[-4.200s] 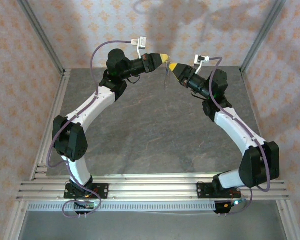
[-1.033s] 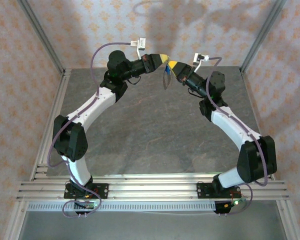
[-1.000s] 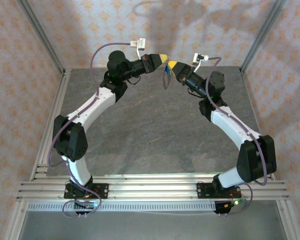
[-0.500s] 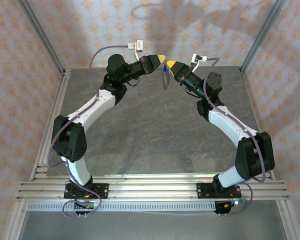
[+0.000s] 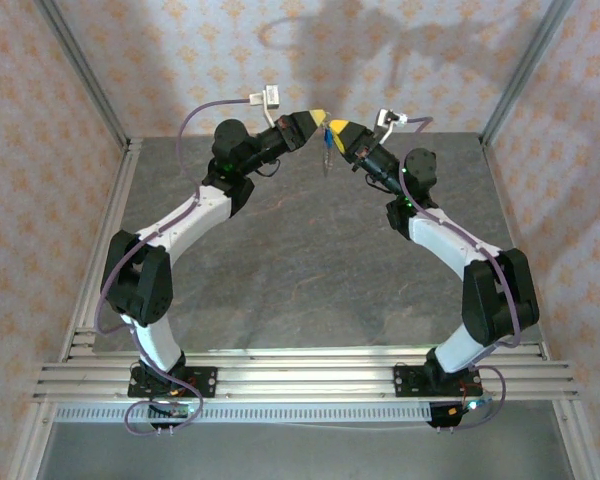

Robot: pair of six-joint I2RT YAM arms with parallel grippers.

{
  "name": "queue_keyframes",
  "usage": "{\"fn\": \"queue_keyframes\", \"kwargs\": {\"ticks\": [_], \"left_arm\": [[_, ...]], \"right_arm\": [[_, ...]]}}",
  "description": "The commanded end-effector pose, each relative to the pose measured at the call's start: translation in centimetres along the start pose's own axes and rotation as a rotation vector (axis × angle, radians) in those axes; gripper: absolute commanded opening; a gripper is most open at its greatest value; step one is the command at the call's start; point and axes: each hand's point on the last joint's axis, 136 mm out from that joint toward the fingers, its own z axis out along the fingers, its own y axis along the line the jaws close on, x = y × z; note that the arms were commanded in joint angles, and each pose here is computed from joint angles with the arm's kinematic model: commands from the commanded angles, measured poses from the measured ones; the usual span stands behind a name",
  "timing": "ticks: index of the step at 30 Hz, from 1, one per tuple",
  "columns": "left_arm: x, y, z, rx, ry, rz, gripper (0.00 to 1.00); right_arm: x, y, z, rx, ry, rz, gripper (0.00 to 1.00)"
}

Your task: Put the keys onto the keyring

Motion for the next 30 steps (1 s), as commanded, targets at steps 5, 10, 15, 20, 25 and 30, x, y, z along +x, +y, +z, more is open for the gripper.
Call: {"fn": "queue_keyframes", "kwargs": {"ticks": [5, 10, 15, 20, 25, 30], "left_arm": [[-1.3, -5.8, 0.0, 0.134, -0.042, 0.071, 0.00], [-1.3, -5.6, 0.1, 0.123, -0.037, 0.076, 0.00], [-1.3, -5.6, 0.1, 0.120, -0.034, 0.078, 0.00], [-1.2, -5.7, 0.3, 0.119, -0.025, 0.086, 0.00], [-1.1, -5.5, 0.4, 0.114, -0.017, 0.097, 0.00], [-1.0, -5.1, 0.4, 0.099, -0.014, 0.101, 0.00]], "right_arm": [[3.4, 1.9, 2.0, -0.082, 0.165, 0.016, 0.00], [3.5, 1.0, 1.5, -0.020, 0.164, -0.011, 0.00], [2.7, -0.2, 0.6, 0.038, 0.142, -0.009, 0.00], [1.1, -1.7, -1.8, 0.135, 0.095, -0.028, 0.17], [-0.6, -2.5, -4.8, 0.227, 0.043, -0.061, 0.30], [-2.5, -2.5, -7.0, 0.301, -0.032, -0.103, 0.31]]}}
